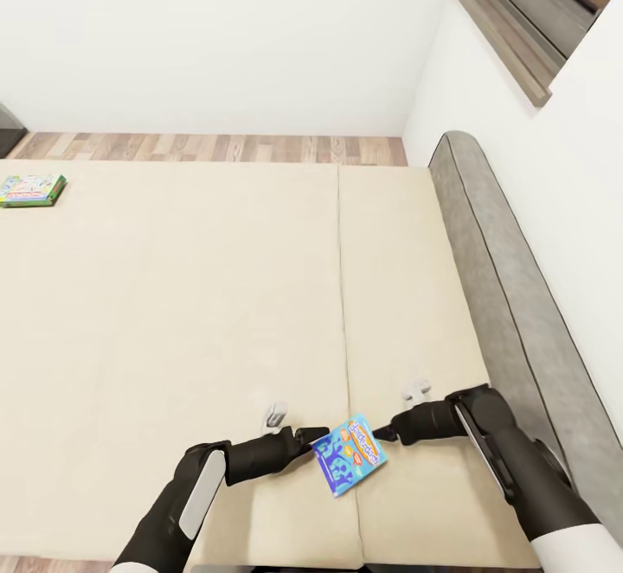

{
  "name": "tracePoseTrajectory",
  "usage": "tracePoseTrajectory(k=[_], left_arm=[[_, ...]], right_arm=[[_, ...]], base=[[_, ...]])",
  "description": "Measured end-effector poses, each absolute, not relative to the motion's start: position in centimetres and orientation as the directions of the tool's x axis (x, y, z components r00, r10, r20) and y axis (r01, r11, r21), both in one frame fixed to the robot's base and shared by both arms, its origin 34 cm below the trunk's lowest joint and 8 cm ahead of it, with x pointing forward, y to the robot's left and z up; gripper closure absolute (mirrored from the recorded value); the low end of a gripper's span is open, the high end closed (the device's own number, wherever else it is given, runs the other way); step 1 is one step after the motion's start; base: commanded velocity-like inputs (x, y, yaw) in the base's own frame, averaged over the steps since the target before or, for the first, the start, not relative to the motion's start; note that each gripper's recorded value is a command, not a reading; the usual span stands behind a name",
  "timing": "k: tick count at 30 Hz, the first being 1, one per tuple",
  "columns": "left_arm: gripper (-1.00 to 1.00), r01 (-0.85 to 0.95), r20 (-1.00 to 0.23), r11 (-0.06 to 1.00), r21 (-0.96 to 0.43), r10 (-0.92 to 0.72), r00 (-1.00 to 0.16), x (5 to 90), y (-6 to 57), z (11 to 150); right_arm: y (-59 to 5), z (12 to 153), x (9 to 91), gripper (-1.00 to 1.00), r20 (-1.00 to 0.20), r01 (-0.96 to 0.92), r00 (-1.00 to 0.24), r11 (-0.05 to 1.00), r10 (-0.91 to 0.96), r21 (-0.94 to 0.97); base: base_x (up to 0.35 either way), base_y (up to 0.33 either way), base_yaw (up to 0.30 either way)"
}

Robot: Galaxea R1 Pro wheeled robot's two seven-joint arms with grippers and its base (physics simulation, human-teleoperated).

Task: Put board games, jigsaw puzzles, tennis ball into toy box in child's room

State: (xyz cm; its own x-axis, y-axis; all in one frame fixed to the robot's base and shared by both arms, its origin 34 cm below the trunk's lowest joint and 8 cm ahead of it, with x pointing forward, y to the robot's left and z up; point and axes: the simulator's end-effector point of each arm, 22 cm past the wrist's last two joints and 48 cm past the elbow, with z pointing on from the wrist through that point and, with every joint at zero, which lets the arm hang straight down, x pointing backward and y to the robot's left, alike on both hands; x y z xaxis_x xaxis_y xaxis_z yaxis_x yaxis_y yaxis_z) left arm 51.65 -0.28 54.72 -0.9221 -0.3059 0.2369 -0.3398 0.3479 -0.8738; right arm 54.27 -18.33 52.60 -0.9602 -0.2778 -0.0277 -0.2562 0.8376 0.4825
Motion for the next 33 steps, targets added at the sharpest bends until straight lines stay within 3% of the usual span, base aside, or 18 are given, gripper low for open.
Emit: tracePoseTrajectory(k=[33], left_arm=[[-1.00,-0.340,0.238,0.355,-0.871,-0.301,-0.923,51.5,-0.2,54.5]], right_arm=[[-15.0,53.1,54.4,-1.00,-0.049,-0.265,-0.958,0.812,-0.281,0.521]], base=[[0.000,0.000,0.000]])
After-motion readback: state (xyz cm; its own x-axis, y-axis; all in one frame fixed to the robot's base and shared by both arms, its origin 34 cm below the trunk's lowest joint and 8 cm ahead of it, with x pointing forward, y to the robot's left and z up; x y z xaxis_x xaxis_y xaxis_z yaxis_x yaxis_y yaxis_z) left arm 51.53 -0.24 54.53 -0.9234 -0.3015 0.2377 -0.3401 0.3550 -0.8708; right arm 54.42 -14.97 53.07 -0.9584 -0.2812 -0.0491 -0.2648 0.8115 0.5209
